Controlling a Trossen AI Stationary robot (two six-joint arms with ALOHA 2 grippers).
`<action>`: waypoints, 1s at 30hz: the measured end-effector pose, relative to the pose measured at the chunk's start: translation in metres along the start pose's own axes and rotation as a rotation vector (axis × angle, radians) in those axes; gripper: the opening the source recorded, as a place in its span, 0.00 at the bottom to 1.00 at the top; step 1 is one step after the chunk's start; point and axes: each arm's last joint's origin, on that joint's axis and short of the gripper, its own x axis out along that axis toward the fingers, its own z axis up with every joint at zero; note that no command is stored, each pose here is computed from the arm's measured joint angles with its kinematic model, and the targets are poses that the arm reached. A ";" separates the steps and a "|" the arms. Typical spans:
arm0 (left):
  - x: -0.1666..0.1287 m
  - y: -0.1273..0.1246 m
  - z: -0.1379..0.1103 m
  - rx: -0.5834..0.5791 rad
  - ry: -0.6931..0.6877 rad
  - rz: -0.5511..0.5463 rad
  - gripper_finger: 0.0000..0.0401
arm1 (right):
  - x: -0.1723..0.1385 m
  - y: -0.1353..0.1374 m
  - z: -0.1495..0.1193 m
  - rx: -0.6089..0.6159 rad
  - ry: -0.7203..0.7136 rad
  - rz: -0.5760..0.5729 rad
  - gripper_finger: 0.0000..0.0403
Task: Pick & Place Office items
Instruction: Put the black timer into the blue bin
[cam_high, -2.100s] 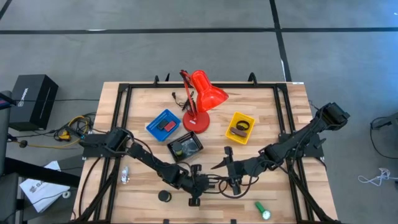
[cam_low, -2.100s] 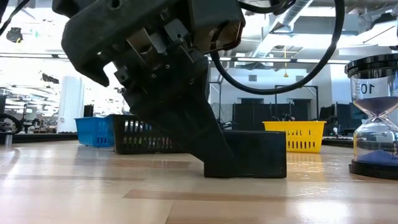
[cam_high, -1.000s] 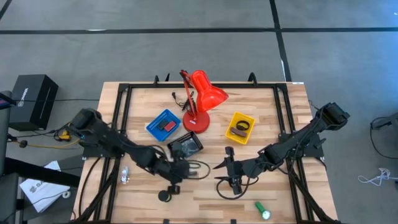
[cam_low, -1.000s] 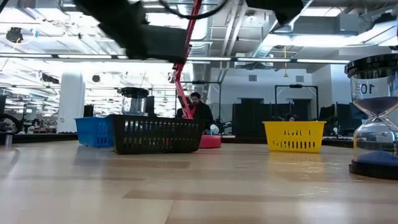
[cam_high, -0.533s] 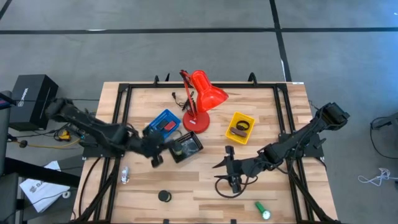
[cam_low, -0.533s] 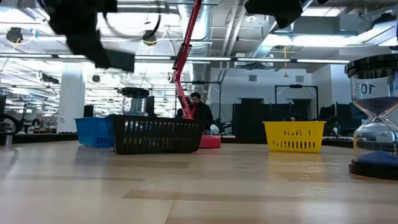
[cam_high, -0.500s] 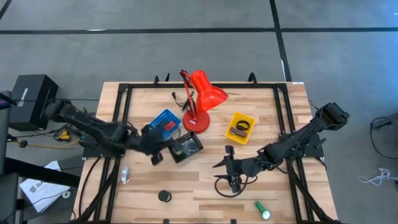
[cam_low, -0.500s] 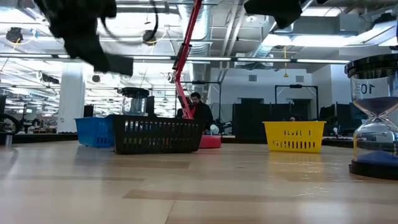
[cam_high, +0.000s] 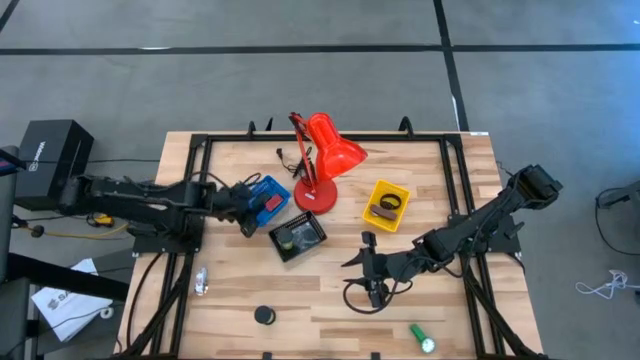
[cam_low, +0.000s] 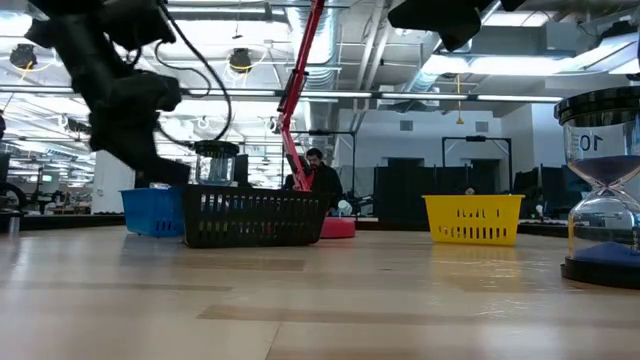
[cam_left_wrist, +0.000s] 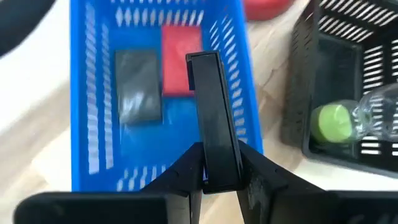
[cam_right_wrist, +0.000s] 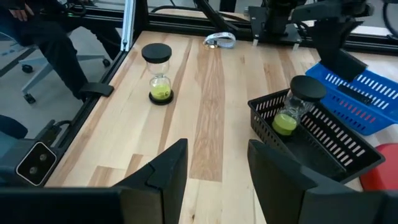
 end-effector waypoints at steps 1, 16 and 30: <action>0.001 0.001 0.002 0.029 -0.006 -0.009 0.17 | 0.000 0.000 0.000 0.000 0.000 0.000 0.39; 0.030 0.041 0.031 -0.040 0.224 -0.221 0.17 | 0.000 0.000 0.000 -0.005 0.003 -0.001 0.39; 0.055 0.061 0.046 -0.139 0.391 -0.189 0.18 | 0.000 0.000 -0.001 -0.011 0.007 -0.002 0.39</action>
